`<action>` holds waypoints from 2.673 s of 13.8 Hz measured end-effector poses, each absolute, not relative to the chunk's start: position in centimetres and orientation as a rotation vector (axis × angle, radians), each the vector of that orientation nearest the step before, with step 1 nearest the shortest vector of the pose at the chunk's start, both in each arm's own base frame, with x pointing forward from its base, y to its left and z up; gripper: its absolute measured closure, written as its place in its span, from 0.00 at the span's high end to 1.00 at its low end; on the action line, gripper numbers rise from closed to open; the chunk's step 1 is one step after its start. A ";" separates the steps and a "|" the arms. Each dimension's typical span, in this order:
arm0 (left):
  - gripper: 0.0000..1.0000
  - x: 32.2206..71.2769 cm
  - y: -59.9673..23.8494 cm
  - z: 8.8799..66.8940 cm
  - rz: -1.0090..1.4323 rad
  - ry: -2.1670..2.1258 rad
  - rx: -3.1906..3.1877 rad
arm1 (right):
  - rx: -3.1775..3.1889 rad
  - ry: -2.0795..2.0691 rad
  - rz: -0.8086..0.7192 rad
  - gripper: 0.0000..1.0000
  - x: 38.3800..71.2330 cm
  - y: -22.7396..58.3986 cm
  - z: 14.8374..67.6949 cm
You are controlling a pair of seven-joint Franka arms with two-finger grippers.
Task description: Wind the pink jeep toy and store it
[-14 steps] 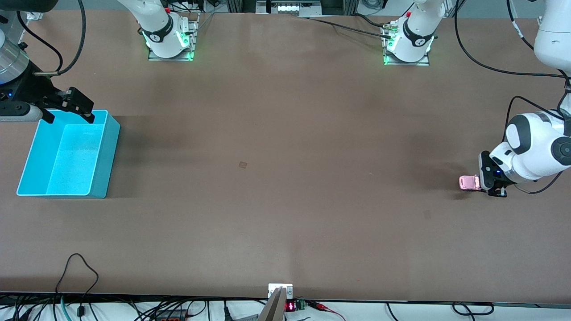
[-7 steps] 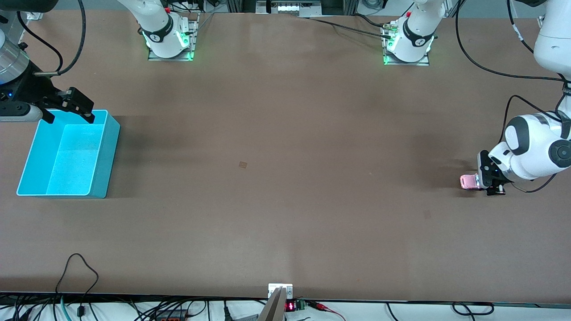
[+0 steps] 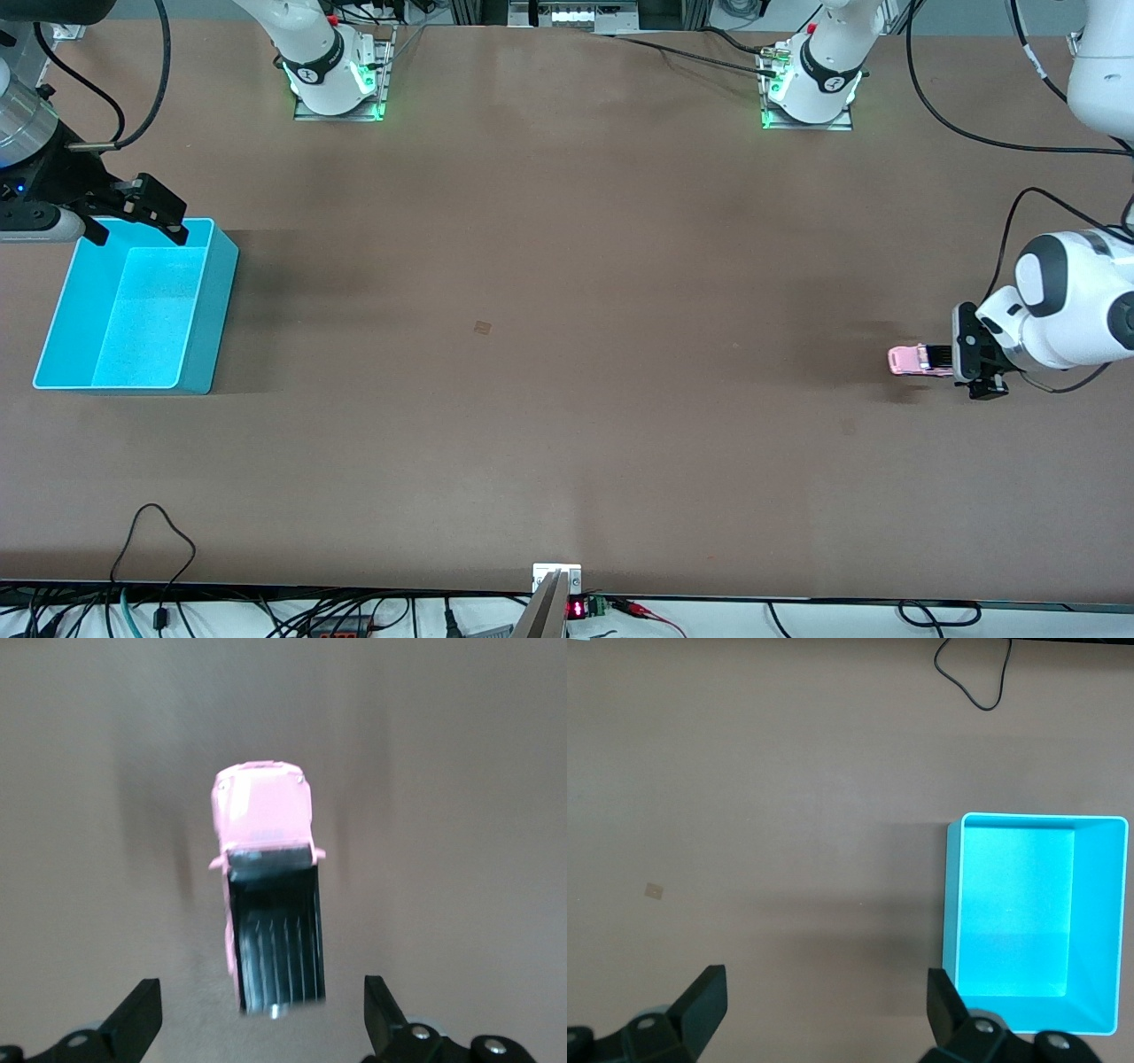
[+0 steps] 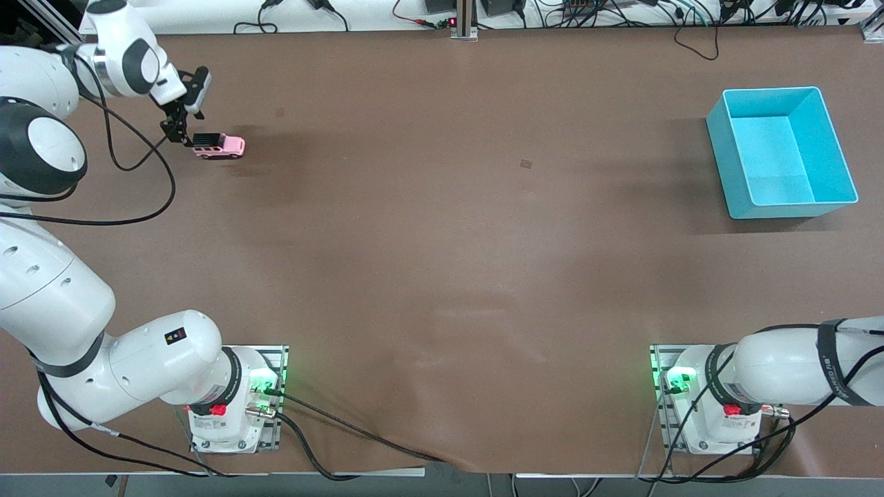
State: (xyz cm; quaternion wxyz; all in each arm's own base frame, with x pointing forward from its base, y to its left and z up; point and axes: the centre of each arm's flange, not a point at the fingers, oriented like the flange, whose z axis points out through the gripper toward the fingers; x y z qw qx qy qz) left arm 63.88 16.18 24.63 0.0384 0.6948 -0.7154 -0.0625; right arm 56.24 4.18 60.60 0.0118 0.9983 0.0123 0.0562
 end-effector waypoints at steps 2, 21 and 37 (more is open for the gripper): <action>1.00 65.0 14.8 27.5 -0.226 -2.097 2.197 | 3.113 0.039 0.175 1.00 56.2 4.2 60.6; 1.00 65.5 -2.7 45.2 -0.344 -1.074 2.926 | 3.112 0.046 0.173 1.00 56.2 4.2 60.6; 1.00 61.8 1.1 54.7 -0.062 -0.042 3.145 | 3.112 0.047 0.170 1.00 56.2 4.1 60.5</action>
